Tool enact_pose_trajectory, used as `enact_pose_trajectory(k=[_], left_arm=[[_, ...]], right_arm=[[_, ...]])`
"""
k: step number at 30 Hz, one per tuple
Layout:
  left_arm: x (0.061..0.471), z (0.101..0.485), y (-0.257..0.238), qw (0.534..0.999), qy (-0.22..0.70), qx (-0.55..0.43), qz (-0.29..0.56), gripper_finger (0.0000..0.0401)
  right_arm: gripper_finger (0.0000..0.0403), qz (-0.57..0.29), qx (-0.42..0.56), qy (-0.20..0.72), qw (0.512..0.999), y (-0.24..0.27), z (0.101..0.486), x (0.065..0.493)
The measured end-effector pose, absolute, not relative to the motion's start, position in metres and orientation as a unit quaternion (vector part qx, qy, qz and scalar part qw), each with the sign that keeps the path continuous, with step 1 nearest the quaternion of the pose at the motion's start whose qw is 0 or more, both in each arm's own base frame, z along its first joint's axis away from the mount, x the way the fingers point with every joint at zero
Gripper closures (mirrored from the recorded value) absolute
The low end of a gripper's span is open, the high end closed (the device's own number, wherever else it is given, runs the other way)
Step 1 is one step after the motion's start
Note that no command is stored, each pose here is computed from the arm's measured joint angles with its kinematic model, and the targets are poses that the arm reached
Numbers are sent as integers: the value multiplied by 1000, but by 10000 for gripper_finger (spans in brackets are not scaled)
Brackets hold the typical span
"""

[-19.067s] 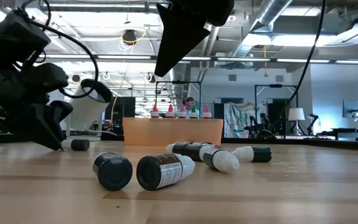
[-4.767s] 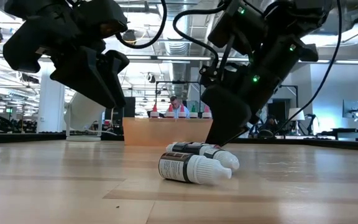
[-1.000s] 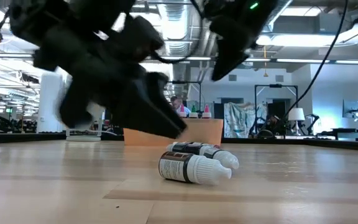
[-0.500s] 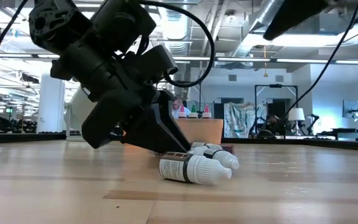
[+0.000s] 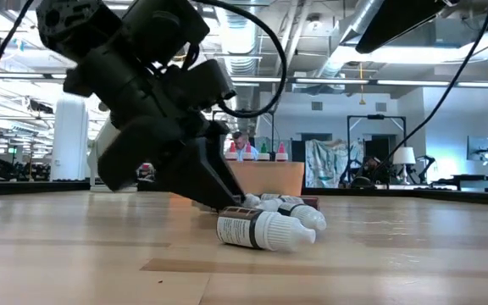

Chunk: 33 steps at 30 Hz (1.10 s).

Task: Pick & Place food coloring
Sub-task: Put the small black food coloring bottle into the orange bin

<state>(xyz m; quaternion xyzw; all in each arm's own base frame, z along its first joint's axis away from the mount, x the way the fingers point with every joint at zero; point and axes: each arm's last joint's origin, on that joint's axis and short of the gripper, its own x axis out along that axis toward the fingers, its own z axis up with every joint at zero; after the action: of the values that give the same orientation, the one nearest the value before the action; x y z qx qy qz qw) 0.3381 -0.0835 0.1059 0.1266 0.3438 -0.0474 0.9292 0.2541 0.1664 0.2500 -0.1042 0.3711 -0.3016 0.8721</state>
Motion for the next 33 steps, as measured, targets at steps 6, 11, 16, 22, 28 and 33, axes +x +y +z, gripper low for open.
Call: enact_pose_trajectory(k=[6,11,16,22,28,33], left_arm=[[330,113,-80,917,380,118,-27,255],[329,111,-80,916,385,108,-29,255],[329,111,-80,916,386,102,-34,255],[329,111,-80,916,386,100,-40,282],[329,111,-80,916,386,101,-42,322],[330,111,-80,916,385,106,-37,326]], right_arm=[[266,-301,-103,371,873,167,250,254],[264,-304,-99,369,873,165,250,256],[267,-306,-96,369,873,164,250,258],[270,-306,-94,368,873,164,250,258],[269,-305,-94,367,874,164,250,258],[270,-305,-95,368,873,164,250,258]])
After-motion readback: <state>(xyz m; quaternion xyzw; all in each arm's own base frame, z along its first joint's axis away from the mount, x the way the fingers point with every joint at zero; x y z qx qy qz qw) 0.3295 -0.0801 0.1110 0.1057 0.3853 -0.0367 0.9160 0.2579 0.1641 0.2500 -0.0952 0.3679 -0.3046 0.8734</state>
